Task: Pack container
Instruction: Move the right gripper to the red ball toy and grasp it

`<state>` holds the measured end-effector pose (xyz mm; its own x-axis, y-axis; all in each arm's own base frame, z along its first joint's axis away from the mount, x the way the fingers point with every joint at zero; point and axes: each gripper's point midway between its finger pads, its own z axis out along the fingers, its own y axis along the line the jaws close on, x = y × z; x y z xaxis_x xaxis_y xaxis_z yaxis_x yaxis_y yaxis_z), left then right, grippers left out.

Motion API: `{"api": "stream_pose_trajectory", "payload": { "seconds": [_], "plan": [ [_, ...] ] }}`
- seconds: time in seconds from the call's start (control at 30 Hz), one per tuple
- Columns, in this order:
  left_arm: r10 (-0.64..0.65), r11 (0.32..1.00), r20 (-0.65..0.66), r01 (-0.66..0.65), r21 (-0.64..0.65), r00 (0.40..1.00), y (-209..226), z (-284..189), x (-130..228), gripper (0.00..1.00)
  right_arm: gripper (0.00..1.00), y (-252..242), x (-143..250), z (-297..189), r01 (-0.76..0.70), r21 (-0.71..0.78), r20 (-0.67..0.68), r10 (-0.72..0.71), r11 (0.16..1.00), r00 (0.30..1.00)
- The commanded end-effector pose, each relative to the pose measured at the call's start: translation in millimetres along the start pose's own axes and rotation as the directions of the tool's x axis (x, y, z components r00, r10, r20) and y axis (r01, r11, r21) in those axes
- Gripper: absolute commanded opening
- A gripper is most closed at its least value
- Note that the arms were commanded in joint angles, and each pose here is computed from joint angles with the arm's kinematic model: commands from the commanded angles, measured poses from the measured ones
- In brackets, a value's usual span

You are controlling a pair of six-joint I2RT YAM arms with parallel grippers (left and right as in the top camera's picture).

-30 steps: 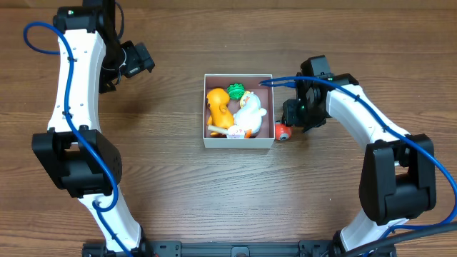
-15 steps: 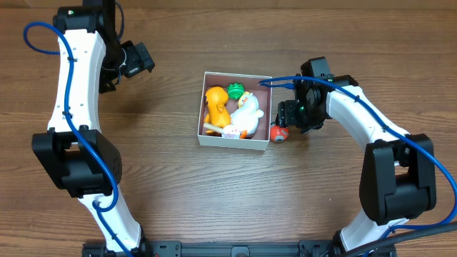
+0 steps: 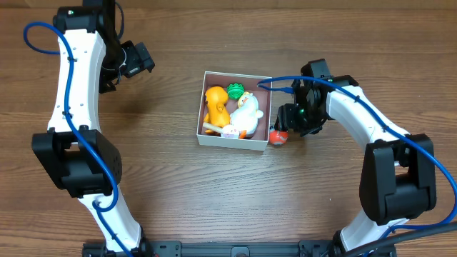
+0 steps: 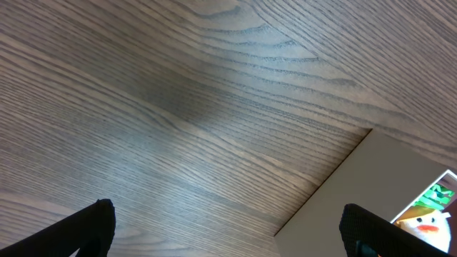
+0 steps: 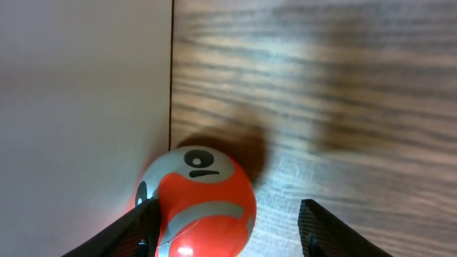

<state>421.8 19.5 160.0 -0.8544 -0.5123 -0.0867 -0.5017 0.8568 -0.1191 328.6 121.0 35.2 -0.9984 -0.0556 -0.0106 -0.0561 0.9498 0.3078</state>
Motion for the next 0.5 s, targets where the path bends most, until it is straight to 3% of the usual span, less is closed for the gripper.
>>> {"api": "stream_pose_trajectory", "payload": {
  "seconds": [0.0,0.47],
  "plan": [
    [-0.004,1.000,-0.005,0.004,0.001,1.000,-1.0,0.6,1.7,1.00,0.64,-12.2,16.0,6.9,-0.013,0.048,-0.054,0.015,0.999,0.998],
    [-0.004,1.000,-0.005,0.004,0.001,1.000,-1.1,0.6,1.7,1.00,0.58,-17.1,34.2,26.1,-0.023,0.030,-0.085,0.025,0.999,0.996]
  ]
}}
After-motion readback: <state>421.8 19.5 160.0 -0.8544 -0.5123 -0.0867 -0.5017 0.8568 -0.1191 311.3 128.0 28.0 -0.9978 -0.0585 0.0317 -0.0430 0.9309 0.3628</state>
